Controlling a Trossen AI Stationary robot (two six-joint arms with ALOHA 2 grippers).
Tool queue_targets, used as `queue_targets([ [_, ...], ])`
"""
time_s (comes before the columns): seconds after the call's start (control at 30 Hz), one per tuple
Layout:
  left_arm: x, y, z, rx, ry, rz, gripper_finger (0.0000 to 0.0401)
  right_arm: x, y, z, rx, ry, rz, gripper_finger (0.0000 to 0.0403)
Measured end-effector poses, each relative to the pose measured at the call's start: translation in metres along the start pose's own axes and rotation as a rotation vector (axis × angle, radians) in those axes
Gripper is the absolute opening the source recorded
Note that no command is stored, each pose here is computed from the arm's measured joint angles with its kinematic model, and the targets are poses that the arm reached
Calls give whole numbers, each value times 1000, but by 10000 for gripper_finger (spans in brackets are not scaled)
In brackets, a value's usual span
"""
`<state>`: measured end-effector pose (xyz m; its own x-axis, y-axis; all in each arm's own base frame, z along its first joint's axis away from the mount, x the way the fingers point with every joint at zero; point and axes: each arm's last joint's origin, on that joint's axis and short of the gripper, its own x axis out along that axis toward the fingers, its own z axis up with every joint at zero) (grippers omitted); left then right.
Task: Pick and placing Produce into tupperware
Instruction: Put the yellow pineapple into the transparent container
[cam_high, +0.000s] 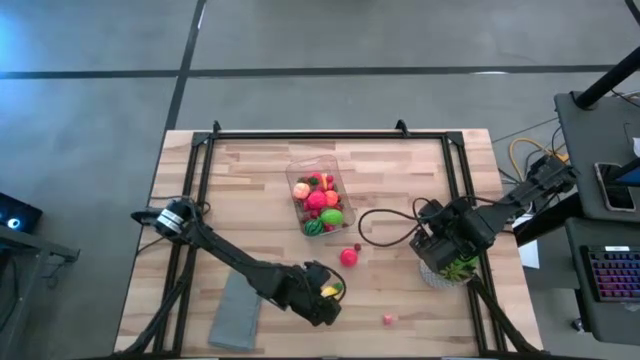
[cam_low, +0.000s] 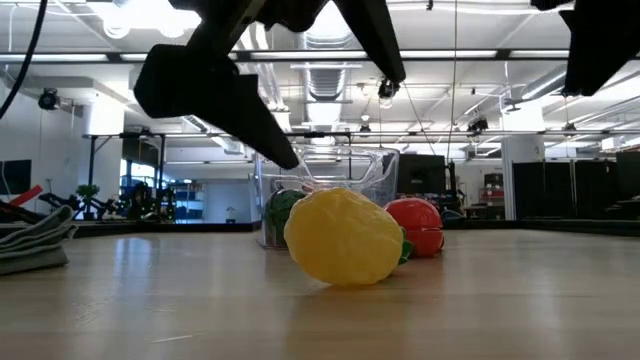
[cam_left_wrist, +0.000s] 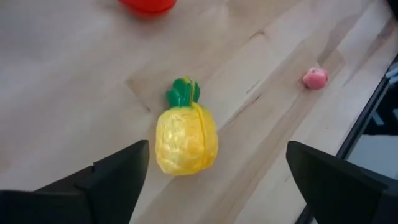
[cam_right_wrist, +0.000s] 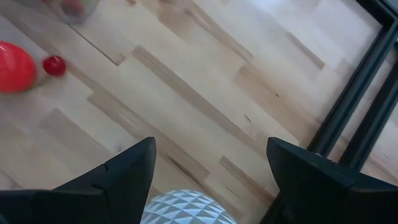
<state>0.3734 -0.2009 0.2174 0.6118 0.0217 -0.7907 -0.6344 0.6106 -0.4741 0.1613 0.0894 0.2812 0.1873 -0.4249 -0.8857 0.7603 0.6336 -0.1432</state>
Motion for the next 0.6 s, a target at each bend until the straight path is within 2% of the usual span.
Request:
queue_targets([
  [0.13,4,3,3,-56,53,12,369,5,-1,-3,-9,13,-16,302],
  [0.27,11,13,1,-52,99,90,370,6,-1,-3,-11,12,-19,306],
  [0.37,12,15,3,-47,100,109,370,6,-1,-3,-11,10,-18,306],
  [0.6,16,14,3,-30,98,96,370,6,0,-3,-9,6,-17,307],
])
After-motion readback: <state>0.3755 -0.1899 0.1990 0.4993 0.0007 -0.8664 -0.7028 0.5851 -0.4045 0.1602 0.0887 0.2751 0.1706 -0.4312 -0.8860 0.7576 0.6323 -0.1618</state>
